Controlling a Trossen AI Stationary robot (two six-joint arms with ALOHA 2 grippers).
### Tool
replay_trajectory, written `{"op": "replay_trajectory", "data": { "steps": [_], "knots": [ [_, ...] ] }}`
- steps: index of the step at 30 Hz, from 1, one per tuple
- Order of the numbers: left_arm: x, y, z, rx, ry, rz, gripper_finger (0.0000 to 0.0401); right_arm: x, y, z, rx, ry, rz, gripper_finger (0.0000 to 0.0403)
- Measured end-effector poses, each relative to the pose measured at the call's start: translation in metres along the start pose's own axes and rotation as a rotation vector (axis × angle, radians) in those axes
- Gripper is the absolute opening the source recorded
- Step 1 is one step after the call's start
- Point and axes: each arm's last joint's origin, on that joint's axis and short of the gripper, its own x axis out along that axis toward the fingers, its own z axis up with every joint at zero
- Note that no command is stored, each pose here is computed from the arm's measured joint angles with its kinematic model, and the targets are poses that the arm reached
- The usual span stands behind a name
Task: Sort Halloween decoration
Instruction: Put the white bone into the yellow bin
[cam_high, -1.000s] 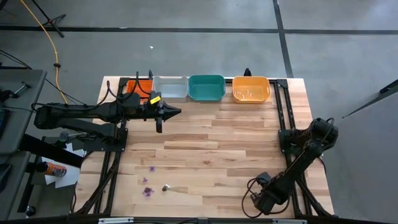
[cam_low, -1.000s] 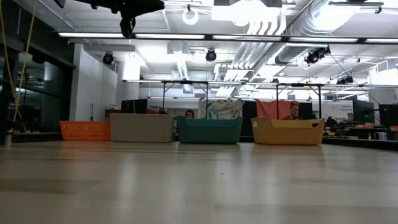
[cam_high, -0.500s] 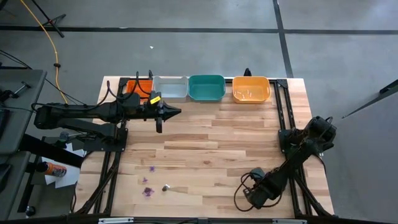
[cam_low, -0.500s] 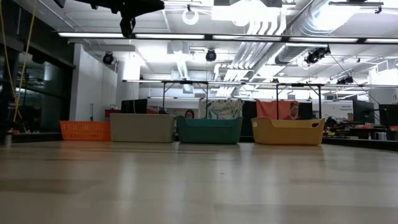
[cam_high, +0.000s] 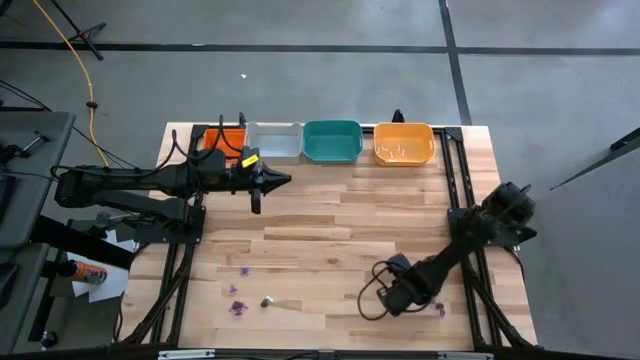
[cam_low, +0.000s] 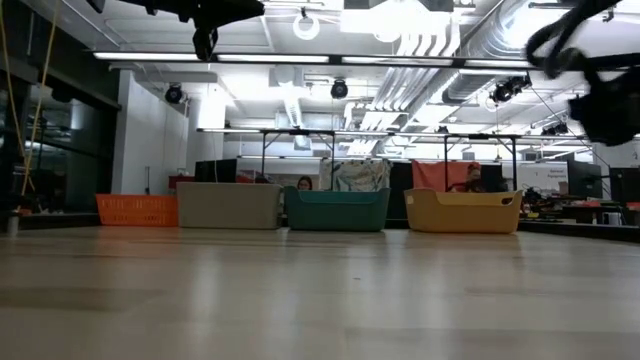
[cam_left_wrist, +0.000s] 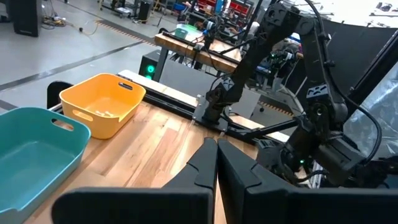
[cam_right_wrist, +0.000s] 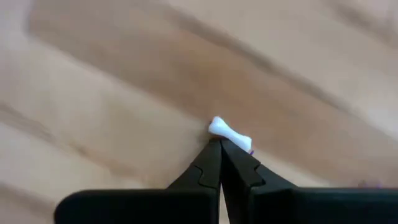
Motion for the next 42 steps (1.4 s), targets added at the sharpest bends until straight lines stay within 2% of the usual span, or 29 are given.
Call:
{"op": "replay_trajectory", "data": {
  "steps": [6,11,15,21,24,28,33,37,42],
  "knots": [
    [0.0,0.001,-0.002,0.001,0.016,0.006,0.0,0.0,0.003,0.03,-0.056,-0.068,-0.011,0.0],
    [0.0,0.001,-0.003,0.001,0.034,0.012,0.0,-0.002,0.005,0.043,-0.139,-0.037,0.0,0.0],
    [0.0,0.001,-0.003,0.001,0.034,0.011,0.0,-0.008,0.001,0.031,-0.201,0.005,0.008,0.0],
    [0.0,0.001,-0.003,0.001,0.034,0.012,0.0,-0.017,-0.008,-0.008,-0.187,0.029,0.022,0.0],
    [0.0,0.001,-0.003,0.001,0.032,0.015,0.0,-0.028,-0.014,-0.023,-0.136,-0.012,0.067,0.0],
    [0.0,0.001,-0.003,0.001,0.029,0.02,0.0,-0.053,-0.025,-0.026,-0.061,-0.141,0.18,0.0],
    [0.0,0.002,-0.003,0.001,0.024,0.032,0.0,-0.087,-0.034,-0.007,-0.072,-0.293,0.319,0.0001],
    [0.0,0.002,-0.003,0.001,0.024,0.032,0.0,-0.099,-0.036,0.019,-0.175,-0.208,0.306,0.0016],
    [0.0,0.002,-0.003,0.001,0.024,0.032,0.0,-0.09,-0.028,0.05,-0.346,-0.088,0.254,0.0073]
  ]
}}
